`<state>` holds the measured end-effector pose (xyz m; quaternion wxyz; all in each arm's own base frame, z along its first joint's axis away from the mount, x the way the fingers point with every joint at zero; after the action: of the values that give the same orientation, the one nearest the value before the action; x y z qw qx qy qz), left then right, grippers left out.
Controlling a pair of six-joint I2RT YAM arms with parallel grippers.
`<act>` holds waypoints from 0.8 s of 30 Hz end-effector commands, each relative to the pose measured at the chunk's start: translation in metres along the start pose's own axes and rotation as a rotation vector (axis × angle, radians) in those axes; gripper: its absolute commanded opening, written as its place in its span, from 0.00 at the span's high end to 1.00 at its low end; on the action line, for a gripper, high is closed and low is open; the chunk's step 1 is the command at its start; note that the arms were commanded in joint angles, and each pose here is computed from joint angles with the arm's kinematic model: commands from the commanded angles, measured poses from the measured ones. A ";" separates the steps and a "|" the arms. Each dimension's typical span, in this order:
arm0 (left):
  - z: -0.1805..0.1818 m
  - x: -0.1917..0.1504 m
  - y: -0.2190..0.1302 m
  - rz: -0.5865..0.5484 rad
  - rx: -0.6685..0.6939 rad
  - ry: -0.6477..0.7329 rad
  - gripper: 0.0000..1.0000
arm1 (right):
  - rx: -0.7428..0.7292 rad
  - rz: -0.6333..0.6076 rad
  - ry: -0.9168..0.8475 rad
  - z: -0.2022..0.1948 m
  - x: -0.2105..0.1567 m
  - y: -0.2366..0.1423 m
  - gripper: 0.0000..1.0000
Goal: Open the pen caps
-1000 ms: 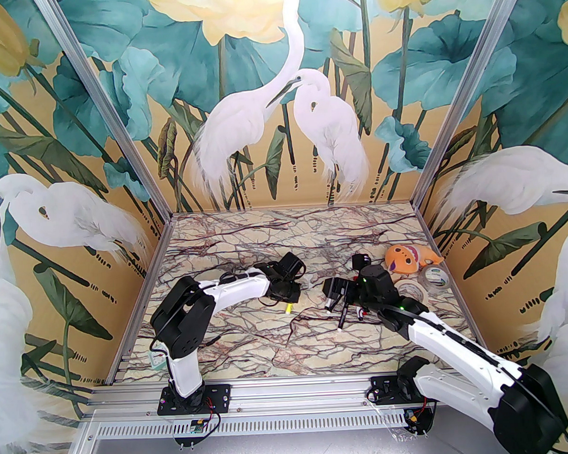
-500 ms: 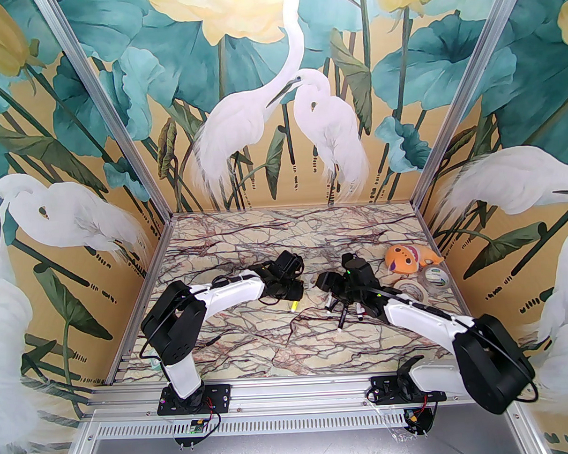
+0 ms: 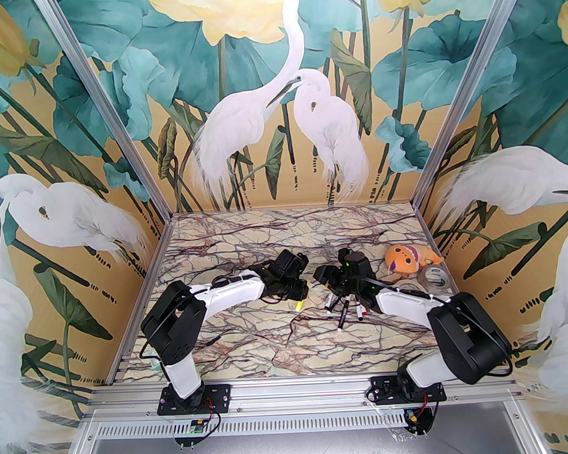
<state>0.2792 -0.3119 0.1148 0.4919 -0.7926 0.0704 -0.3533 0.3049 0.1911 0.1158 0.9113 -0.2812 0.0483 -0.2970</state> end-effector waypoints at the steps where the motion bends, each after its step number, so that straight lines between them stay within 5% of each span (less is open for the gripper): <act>1: -0.006 0.010 -0.009 -0.044 -0.047 0.009 0.85 | 0.064 0.015 -0.016 0.015 0.005 0.005 0.43; 11: -0.008 0.012 -0.007 -0.041 -0.056 0.009 0.85 | 0.104 0.064 -0.001 0.015 0.008 0.026 0.46; 24: -0.009 0.014 -0.007 -0.049 -0.063 0.002 0.85 | 0.119 0.091 0.024 0.012 0.005 0.039 0.64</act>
<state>0.2781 -0.3147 0.1162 0.4810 -0.7988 0.0736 -0.3538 0.3262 0.2126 0.0980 0.9314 -0.2413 0.0619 -0.2654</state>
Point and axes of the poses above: each hand's point on the last joint's axis, 136 mm out from that joint toward the fingers, its own y axis out along the fingers, its own z axis along the line the jaws close on, x = y × z, the point moved 5 cm from there along -y, back along the fingers, and after that the axes turned 12 degrees about y, right-handed, at the moved point
